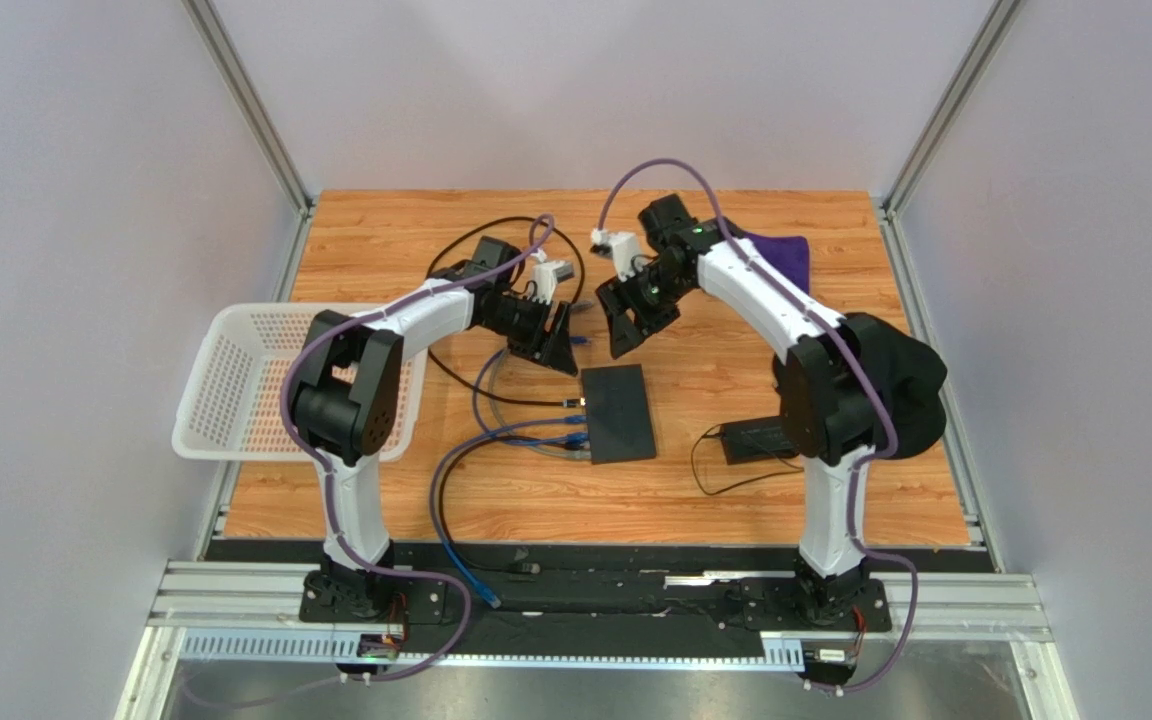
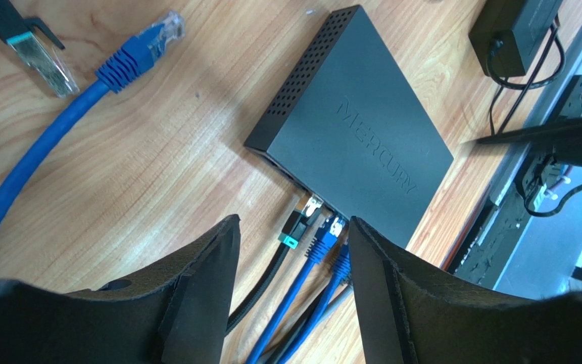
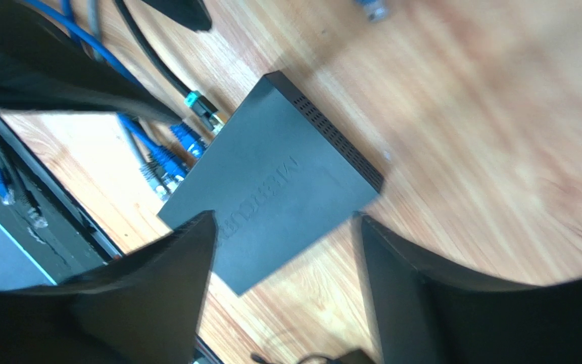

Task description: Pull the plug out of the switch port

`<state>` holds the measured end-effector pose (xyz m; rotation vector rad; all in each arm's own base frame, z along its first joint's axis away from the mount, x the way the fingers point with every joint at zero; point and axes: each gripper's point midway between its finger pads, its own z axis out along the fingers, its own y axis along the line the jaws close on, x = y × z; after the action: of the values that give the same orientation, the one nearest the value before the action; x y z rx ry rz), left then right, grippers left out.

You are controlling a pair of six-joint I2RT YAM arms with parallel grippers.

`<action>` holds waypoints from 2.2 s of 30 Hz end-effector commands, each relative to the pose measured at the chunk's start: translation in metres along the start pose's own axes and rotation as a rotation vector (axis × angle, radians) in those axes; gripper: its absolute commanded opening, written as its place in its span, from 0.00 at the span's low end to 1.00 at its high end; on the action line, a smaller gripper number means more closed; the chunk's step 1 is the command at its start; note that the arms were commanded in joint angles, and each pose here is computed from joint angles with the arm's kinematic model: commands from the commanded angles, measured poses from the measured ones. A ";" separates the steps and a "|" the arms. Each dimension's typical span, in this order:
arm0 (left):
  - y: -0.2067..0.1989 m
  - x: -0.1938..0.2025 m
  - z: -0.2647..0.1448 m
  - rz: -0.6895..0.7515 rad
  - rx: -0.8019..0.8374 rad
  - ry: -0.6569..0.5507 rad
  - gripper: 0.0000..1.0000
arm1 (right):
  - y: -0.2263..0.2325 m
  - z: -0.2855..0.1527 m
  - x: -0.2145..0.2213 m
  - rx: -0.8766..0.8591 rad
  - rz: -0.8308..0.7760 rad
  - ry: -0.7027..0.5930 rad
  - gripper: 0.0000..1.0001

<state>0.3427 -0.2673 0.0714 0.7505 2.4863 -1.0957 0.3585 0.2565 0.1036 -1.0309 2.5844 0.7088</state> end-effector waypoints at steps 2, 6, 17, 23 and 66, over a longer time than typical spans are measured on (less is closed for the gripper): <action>-0.007 -0.004 -0.002 0.011 0.054 -0.026 0.63 | 0.018 -0.097 -0.043 0.052 -0.166 -0.337 0.17; -0.002 0.003 0.009 -0.041 0.092 0.021 0.61 | 0.028 -0.067 -0.016 -0.016 -0.176 -0.348 0.00; 0.002 0.016 0.020 -0.086 0.139 0.059 0.58 | 0.053 0.010 0.025 -0.175 -0.037 -0.172 0.00; 0.007 0.030 0.025 -0.079 0.152 0.096 0.56 | 0.054 0.031 0.040 -0.193 0.029 -0.144 0.00; -0.006 0.044 0.045 -0.001 0.167 0.191 0.24 | 0.020 0.072 0.057 -0.092 0.071 -0.046 0.00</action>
<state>0.3056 -0.2844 0.0263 0.8865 2.5894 -1.3154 0.2973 0.2774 0.0446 -0.9332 2.5720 0.9577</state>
